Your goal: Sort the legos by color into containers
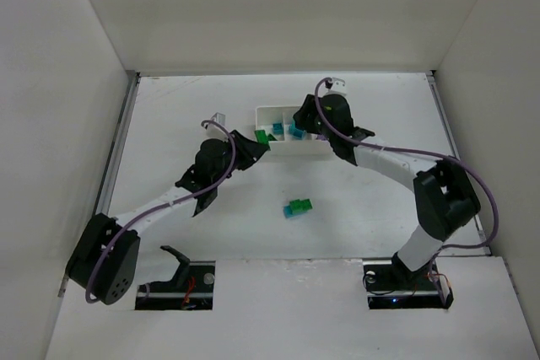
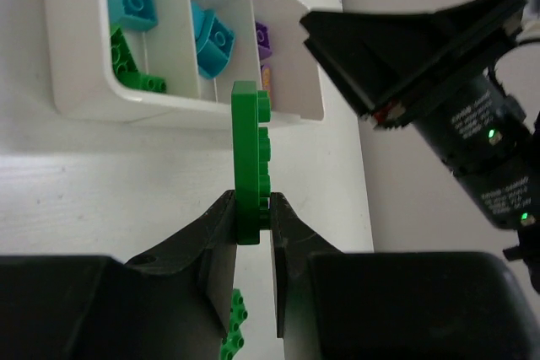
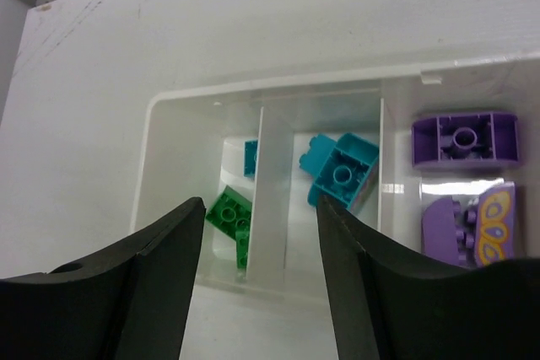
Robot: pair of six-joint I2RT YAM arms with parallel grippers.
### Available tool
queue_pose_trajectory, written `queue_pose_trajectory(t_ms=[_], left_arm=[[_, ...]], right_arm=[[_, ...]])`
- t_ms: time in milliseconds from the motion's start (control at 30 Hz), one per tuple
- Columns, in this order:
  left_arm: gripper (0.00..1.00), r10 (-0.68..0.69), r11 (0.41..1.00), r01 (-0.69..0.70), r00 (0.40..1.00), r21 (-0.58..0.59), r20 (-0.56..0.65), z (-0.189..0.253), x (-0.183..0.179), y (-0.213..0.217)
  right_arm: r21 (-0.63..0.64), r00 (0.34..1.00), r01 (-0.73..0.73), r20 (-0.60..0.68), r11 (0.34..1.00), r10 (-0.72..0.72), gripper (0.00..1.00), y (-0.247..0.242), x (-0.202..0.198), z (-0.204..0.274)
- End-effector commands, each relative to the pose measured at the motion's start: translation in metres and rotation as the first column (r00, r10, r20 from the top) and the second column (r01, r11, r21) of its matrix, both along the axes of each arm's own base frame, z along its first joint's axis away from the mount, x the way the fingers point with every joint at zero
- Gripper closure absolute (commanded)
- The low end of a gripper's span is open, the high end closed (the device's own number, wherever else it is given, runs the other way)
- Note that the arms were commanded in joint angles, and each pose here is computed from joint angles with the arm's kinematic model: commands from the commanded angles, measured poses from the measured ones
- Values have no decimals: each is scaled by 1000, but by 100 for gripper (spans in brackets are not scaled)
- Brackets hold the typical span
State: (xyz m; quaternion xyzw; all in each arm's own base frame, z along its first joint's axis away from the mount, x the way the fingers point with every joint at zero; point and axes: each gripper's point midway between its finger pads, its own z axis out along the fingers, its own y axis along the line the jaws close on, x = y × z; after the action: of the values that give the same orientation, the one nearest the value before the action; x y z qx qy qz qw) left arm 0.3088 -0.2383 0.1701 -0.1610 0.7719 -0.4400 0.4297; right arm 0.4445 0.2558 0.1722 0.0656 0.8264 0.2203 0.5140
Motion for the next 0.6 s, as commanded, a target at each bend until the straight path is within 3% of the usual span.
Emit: queue_pose_trajectory(t_ms=[0, 133, 267, 367, 467, 567], left_arm=[[89, -21, 1000, 19, 997, 19, 77, 32, 17, -12], [88, -35, 996, 30, 997, 86, 63, 34, 40, -23], [88, -18, 977, 16, 1000, 215, 7, 17, 65, -24], [87, 9, 949, -5, 1000, 316, -12, 5, 80, -21], [87, 31, 913, -17, 999, 407, -28, -5, 92, -19], [85, 50, 879, -27, 998, 477, -35, -13, 102, -18]], right_arm=[[84, 993, 48, 106, 995, -56, 42, -17, -13, 42], [119, 990, 64, 121, 991, -78, 54, -36, -45, 35], [106, 995, 26, 94, 994, -36, 55, -40, -86, 15], [87, 997, -13, 79, 996, 6, 50, -42, -117, 2], [65, 997, -60, 51, 996, 57, 36, -41, -145, -12], [14, 991, -131, 9, 991, 131, 32, -33, -173, -28]])
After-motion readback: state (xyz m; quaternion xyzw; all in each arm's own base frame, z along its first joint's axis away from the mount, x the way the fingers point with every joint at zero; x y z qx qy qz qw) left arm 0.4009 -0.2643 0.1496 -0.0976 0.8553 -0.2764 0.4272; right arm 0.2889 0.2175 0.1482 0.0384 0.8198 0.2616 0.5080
